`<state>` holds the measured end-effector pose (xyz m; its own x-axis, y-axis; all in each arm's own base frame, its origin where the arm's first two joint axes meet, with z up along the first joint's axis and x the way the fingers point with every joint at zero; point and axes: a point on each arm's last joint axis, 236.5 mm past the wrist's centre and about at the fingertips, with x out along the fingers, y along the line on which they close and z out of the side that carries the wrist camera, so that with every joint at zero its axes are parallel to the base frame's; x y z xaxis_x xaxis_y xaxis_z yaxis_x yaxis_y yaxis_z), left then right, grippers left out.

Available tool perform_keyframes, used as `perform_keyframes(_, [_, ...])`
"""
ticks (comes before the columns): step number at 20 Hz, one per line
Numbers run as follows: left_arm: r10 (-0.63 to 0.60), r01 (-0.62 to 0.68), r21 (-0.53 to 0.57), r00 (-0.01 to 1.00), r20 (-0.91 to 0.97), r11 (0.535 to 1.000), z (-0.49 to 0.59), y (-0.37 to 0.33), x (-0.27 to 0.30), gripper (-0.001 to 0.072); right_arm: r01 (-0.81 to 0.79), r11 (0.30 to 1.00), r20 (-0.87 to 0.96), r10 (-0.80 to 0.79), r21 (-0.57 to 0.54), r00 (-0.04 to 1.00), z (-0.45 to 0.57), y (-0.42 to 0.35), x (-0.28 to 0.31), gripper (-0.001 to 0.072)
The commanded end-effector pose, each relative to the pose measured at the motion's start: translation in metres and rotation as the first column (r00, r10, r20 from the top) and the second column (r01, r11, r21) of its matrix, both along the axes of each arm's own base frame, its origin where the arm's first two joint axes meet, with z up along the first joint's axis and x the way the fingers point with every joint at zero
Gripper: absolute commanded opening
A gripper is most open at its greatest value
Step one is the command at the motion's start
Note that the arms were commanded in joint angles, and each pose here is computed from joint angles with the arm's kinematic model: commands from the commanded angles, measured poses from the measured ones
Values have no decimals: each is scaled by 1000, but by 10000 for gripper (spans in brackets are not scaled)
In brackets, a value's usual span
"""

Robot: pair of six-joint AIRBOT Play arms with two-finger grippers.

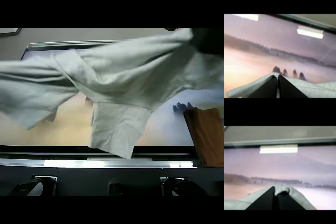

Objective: Fold the clothes and pants, and hang the long-sleeved shirts on hangers.

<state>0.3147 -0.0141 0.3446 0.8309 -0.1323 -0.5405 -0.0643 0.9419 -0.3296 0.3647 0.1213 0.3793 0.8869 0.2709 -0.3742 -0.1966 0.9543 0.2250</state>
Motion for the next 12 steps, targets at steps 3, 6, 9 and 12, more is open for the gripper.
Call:
perform_keyframes(3, [-24,0,-68,936,-352,998,-199,-14,52,13,-62,995,-520,9,-84,854,-207,53,83,32])
perform_keyframes(6, [-3,-34,-80,906,-424,996,-307,-23,73,13,-90,995,-645,41,-43,763,-320,89,127,32])
perform_keyframes(9, [20,-88,-110,859,-512,990,-370,-27,77,14,-78,996,-736,85,44,671,-402,117,137,33])
perform_keyframes(12, [21,-110,-131,838,-546,985,-392,-30,81,14,-63,993,-769,116,98,628,-426,130,134,83])
